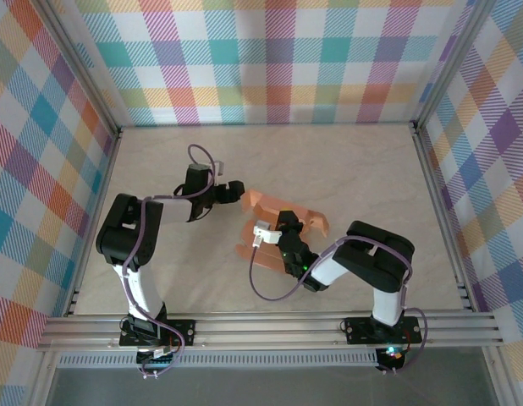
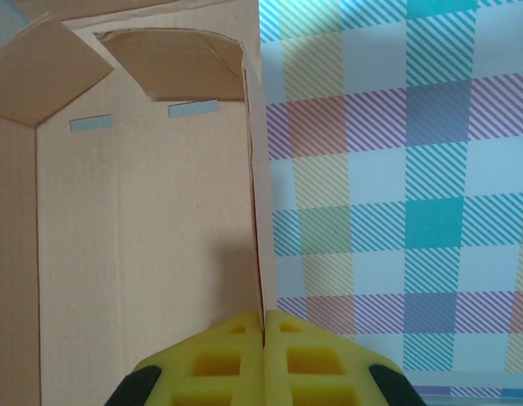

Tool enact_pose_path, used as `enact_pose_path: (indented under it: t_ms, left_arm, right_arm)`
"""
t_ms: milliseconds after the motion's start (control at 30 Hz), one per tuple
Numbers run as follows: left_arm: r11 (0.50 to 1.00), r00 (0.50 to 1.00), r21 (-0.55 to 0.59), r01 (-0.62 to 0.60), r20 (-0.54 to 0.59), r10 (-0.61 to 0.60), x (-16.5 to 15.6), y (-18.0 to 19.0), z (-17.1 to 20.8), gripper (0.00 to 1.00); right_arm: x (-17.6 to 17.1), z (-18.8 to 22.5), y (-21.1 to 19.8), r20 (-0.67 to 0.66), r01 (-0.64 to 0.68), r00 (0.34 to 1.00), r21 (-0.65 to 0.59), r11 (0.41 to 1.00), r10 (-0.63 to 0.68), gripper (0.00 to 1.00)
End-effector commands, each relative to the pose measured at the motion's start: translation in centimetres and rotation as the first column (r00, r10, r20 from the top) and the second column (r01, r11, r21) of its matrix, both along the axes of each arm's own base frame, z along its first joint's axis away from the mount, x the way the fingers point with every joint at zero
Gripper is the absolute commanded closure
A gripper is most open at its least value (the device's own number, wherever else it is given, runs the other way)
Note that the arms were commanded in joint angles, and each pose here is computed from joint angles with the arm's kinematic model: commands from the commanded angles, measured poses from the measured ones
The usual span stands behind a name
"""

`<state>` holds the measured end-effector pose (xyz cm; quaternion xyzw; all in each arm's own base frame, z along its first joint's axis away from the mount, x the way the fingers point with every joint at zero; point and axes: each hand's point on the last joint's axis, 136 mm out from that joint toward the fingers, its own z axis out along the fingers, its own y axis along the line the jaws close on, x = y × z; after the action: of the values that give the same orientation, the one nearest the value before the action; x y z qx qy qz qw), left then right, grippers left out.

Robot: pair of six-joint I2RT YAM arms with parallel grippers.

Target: Fold the paper box

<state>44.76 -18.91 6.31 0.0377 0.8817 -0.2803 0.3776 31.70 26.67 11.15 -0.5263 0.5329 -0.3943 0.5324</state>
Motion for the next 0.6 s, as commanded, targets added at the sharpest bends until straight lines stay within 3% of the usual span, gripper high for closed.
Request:
enact_pose_path:
  t_ms: [0,100,367,567]
  left_arm:
    - [0.991,0.987,-0.016,0.130,0.094,-0.128,-1.0,-2.2,1.2,0.17]
    - [0.982,0.979,-0.036,0.188,0.091,-0.184,-1.6,-3.2,1.1,0.18]
    - [0.950,0.954,-0.117,0.288,0.125,-0.274,-4.2,-4.6,1.8,0.36]
    - [0.931,0.938,-0.145,0.334,0.152,-0.313,-6.1,-5.3,2.0,0.39]
  right_arm:
    - [-1.0,-0.7,0.3,-0.092,-0.039,0.995,0.055,0.998,0.044,1.00]
    - [-1.3,-1.1,-0.3,-0.148,-0.029,0.988,0.070,0.997,0.039,1.00]
    - [-0.7,-1.6,-0.8,-0.149,-0.009,0.989,0.056,0.998,0.018,1.00]
    - [-0.6,-1.7,-0.5,-0.147,-0.015,0.989,0.062,0.998,0.024,1.00]
